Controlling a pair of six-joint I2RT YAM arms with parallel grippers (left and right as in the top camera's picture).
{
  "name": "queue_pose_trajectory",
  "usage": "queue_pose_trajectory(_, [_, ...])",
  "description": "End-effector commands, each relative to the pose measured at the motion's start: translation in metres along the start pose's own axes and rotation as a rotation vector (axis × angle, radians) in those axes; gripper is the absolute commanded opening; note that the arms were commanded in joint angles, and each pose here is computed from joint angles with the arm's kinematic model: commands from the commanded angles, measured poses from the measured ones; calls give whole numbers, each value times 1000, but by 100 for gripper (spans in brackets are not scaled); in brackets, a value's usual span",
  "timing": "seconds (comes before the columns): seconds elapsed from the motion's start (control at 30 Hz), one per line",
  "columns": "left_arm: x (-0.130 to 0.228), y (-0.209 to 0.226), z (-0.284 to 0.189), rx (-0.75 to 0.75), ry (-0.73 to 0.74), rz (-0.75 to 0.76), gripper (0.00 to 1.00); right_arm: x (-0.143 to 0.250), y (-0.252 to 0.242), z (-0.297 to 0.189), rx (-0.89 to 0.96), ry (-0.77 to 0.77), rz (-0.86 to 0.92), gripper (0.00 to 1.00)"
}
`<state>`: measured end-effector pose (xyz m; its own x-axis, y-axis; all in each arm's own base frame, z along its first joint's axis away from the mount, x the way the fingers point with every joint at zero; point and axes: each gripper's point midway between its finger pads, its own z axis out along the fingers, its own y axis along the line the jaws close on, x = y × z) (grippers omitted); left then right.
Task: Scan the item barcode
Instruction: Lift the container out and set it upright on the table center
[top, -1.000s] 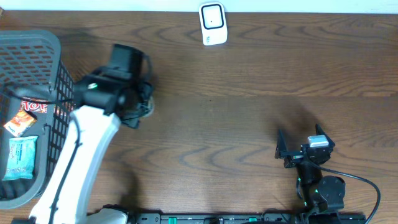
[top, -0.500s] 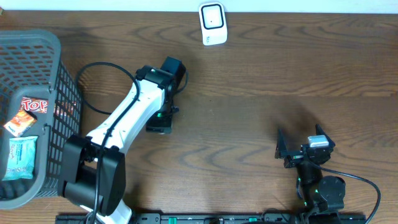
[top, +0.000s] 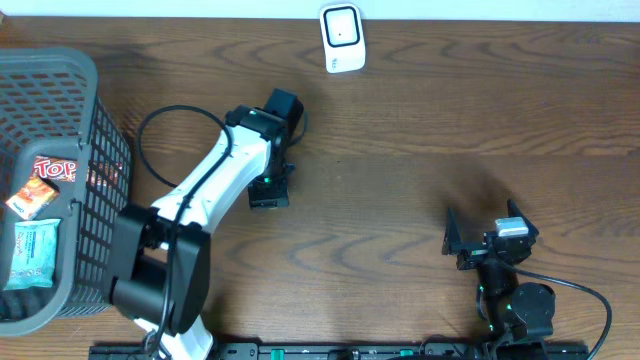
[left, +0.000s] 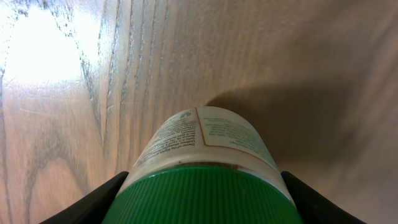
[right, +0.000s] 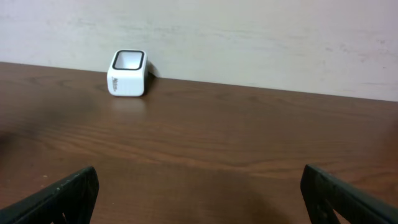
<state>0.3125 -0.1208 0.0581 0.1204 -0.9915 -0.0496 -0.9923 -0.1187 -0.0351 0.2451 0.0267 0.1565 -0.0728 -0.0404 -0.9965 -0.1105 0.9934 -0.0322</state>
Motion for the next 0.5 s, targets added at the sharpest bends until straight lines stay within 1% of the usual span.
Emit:
queue_pose_trajectory(0.0, [3, 7, 19, -53, -37, -18, 60, 2, -1, 0, 6, 6, 17, 99])
queue_pose_trajectory(0.13, [8, 12, 33, -87, -56, 2, 60, 2, -1, 0, 6, 6, 17, 99])
queue_pose_trajectory(0.17, [9, 12, 33, -84, -54, 7, 66, 2, -1, 0, 6, 6, 17, 99])
queue_pose_trajectory(0.2, [12, 7, 33, -64, -40, 51, 75, 2, -1, 0, 6, 6, 17, 99])
queue_pose_trajectory(0.23, [15, 0, 33, -38, -23, 91, 88, 2, -1, 0, 6, 6, 17, 99])
queue_pose_trajectory(0.27, [20, -7, 30, -8, 9, 138, 91, 2, -1, 0, 6, 6, 17, 99])
queue_pose_trajectory(0.33, [29, -15, 21, 37, 59, 186, 91, 2, -1, 0, 6, 6, 17, 99])
queue_pose_trajectory(0.4, [33, -26, -1, 112, 91, 222, 91, 2, -1, 0, 6, 6, 17, 99])
queue_pose_trajectory(0.47, [33, -39, -40, 227, 110, 269, 91, 2, -1, 0, 6, 6, 17, 99])
